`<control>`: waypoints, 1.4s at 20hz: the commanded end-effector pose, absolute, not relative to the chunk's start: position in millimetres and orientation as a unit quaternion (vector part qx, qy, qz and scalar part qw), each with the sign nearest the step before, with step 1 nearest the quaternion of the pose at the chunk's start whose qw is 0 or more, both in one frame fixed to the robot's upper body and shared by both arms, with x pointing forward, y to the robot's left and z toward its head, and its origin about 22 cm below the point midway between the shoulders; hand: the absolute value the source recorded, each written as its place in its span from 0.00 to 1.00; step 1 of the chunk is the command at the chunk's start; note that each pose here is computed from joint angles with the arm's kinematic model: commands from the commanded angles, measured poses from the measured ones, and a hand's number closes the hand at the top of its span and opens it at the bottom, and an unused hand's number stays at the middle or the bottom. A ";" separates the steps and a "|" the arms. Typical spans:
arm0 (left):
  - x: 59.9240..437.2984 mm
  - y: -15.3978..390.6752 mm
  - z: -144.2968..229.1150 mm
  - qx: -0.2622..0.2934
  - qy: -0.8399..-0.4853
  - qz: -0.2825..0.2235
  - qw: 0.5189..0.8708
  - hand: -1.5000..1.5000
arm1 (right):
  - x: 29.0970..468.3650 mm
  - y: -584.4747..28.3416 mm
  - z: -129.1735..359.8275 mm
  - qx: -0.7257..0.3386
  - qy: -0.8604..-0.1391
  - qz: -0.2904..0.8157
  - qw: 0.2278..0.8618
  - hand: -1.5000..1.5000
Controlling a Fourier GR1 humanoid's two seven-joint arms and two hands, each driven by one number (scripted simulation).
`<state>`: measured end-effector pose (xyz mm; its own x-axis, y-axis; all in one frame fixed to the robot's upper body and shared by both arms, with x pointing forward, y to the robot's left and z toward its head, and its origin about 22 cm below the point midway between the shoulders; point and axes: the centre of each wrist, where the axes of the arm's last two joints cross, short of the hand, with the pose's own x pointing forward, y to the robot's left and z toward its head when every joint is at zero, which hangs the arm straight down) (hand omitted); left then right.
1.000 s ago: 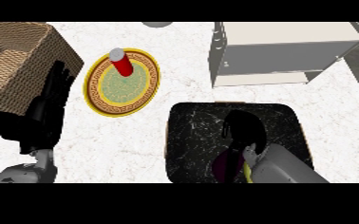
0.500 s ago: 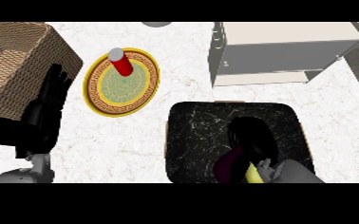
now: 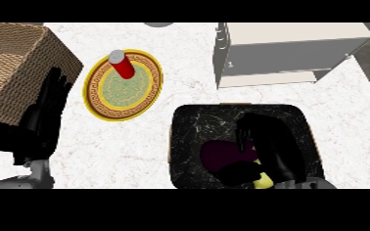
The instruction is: Pick the eggplant from the tray and place it in the tiered shelf
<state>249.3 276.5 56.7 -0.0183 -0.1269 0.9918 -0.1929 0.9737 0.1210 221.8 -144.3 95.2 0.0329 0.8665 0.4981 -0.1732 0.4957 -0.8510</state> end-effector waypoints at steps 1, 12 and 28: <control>258.2 275.2 63.7 0.115 -0.716 0.023 0.688 0.50 | 213.3 -150.1 154.0 -0.312 -0.631 0.306 0.641 1.00; 257.4 269.2 44.6 0.116 -0.714 0.023 0.690 0.50 | 208.3 -181.0 228.1 -0.428 -0.623 0.212 0.620 1.00; 259.6 262.1 54.9 0.106 -0.717 0.019 0.688 0.50 | 324.2 -266.8 182.7 -0.437 -0.638 0.138 0.618 1.00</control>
